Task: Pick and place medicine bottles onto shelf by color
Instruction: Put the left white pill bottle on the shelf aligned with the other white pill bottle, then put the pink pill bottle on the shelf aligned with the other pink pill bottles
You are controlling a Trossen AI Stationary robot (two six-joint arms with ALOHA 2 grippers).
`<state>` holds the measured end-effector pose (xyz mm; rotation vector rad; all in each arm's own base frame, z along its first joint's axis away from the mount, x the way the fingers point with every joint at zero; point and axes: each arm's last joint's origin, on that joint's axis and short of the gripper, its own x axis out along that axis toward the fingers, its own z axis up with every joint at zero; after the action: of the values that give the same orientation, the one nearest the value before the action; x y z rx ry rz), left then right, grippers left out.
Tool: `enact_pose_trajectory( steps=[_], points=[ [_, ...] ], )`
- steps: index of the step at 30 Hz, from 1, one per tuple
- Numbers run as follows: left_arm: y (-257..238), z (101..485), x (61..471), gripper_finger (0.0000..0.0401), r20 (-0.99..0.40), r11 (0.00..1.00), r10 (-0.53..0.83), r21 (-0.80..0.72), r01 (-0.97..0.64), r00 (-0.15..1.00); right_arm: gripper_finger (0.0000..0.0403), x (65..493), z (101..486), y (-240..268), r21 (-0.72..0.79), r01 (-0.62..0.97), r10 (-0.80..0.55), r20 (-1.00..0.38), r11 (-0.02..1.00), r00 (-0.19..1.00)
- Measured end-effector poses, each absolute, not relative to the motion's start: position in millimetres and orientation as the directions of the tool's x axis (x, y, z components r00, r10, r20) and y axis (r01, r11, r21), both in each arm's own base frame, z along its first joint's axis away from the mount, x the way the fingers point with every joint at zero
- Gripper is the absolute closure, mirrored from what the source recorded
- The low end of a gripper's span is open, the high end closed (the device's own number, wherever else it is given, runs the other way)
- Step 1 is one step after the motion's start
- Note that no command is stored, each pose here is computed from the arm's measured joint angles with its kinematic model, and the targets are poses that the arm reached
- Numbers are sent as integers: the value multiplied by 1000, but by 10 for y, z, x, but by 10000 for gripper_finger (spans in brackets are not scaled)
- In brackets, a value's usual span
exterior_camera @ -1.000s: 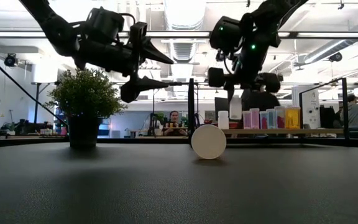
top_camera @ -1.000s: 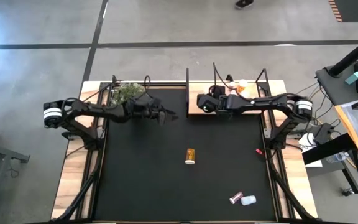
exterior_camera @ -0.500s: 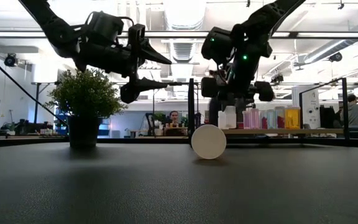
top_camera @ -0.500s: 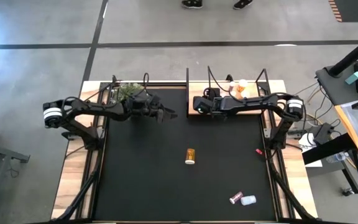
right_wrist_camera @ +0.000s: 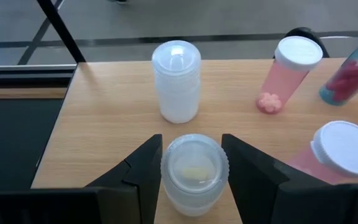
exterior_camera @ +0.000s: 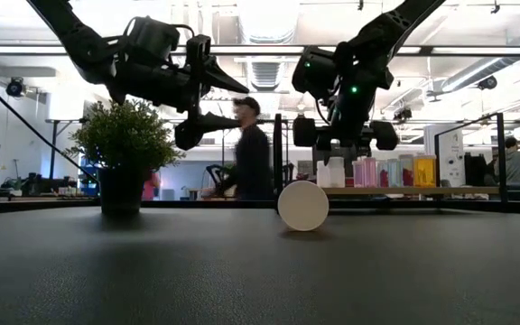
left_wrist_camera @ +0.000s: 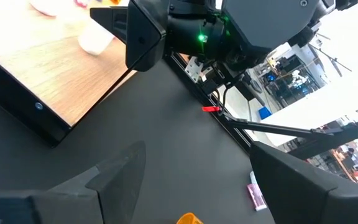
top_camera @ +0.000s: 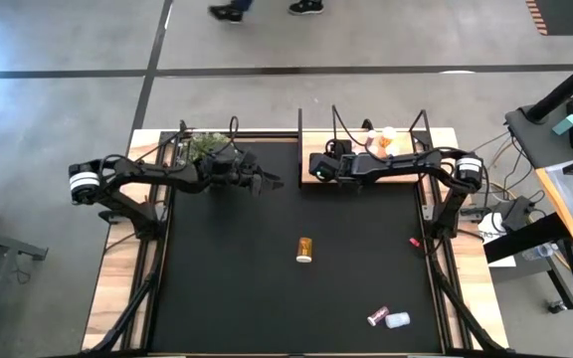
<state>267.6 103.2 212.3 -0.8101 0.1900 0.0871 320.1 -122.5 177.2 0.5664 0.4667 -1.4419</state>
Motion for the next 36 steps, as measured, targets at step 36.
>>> enact_pose_trajectory(
  steps=[36],
  points=[
    [1022, 2124, 2677, 129, -199, 685, -22, -717, -131, 980, 186, 3293, 2522, -1321, -158, 972, -780, -625, 174, 38]
  ],
)
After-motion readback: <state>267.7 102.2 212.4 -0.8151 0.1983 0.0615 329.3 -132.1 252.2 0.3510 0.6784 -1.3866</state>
